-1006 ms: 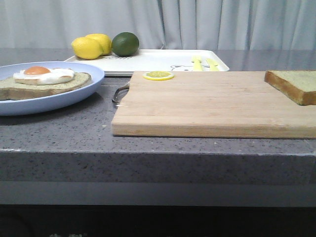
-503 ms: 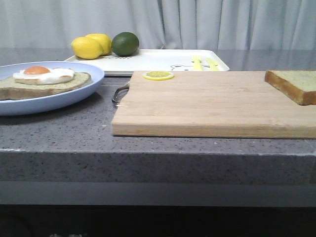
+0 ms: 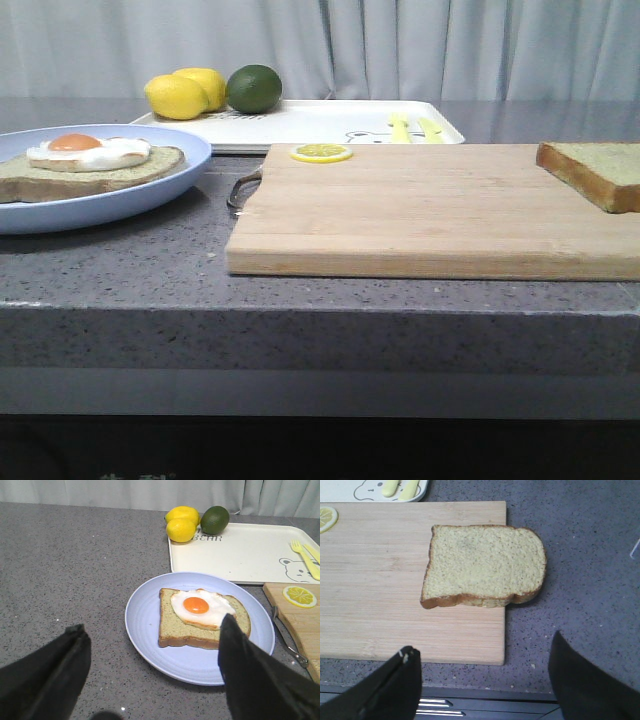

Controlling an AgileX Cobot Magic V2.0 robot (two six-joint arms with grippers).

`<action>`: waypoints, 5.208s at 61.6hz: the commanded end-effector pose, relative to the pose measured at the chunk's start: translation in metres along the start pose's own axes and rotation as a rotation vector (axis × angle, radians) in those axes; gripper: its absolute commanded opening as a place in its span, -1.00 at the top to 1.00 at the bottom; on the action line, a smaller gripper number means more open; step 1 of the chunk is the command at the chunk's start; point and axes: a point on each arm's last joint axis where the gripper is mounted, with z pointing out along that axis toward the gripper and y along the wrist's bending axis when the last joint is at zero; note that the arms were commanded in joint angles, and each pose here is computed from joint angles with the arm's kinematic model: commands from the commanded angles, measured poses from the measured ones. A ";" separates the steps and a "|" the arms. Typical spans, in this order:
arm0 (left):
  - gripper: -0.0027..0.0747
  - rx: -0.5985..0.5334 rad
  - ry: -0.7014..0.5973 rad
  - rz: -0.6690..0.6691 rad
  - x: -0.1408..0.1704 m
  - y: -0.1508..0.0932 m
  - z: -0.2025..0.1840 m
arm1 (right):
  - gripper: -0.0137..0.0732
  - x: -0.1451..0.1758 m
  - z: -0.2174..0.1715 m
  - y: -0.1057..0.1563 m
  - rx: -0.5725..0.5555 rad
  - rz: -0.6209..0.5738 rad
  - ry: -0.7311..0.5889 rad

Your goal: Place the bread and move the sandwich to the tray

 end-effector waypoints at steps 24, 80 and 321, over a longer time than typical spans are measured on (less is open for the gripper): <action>-0.48 0.034 -0.094 0.028 -0.015 -0.003 -0.001 | -0.61 -0.038 0.028 0.007 -0.034 0.043 0.269; -0.48 0.111 -0.109 0.137 -0.015 -0.009 -0.002 | -0.61 -0.069 0.107 -0.105 -0.201 0.503 0.442; -0.48 0.109 -0.118 0.136 -0.016 -0.009 -0.002 | 0.81 -0.090 0.208 0.285 -0.866 0.950 0.332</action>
